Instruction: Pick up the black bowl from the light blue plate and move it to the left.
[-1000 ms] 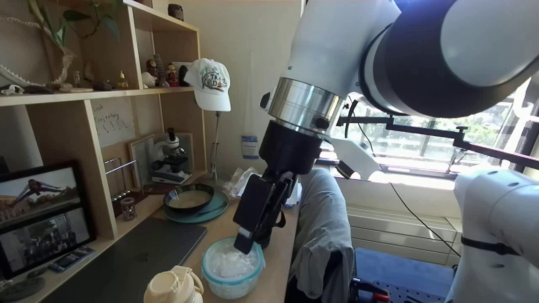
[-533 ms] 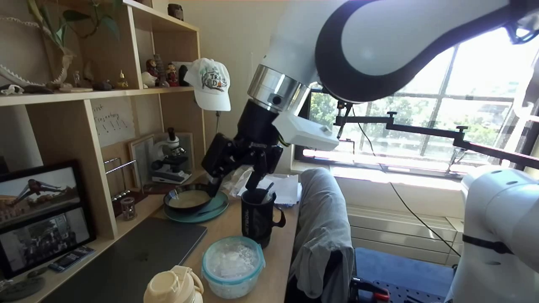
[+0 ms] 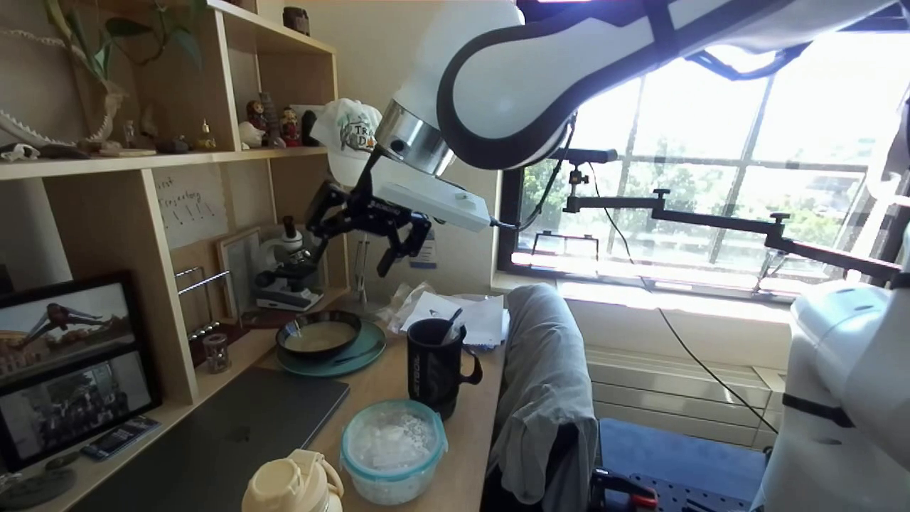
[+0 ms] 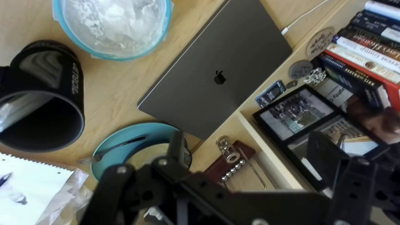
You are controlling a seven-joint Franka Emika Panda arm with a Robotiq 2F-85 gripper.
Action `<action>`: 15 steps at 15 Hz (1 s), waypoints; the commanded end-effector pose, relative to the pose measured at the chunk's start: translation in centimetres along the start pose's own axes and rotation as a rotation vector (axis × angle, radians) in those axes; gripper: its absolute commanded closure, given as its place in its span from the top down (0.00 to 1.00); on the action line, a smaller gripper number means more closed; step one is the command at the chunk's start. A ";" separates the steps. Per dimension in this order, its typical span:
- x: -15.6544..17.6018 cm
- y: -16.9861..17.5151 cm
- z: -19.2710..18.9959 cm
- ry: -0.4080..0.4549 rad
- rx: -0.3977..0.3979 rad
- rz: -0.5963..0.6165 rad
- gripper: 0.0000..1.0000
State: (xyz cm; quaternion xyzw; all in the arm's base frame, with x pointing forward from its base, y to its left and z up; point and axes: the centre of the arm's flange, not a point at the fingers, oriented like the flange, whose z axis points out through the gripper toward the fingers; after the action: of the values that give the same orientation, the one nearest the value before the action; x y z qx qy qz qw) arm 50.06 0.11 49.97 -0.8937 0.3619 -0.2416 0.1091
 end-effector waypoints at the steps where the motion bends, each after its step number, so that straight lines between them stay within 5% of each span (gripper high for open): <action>1: -0.7 -3.0 -1.1 -0.001 -0.020 -0.004 1.00; 2: 0.5 -0.9 0.3 0.007 -0.009 0.002 1.00; 8: -0.2 -2.6 0.3 0.019 -0.007 -0.015 1.00; 15: 9.2 -0.3 5.8 0.086 -0.017 0.122 1.00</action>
State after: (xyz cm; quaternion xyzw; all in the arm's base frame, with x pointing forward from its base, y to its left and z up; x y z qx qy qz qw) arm 54.47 -3.07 48.89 -0.8775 0.3907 -0.2580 0.1041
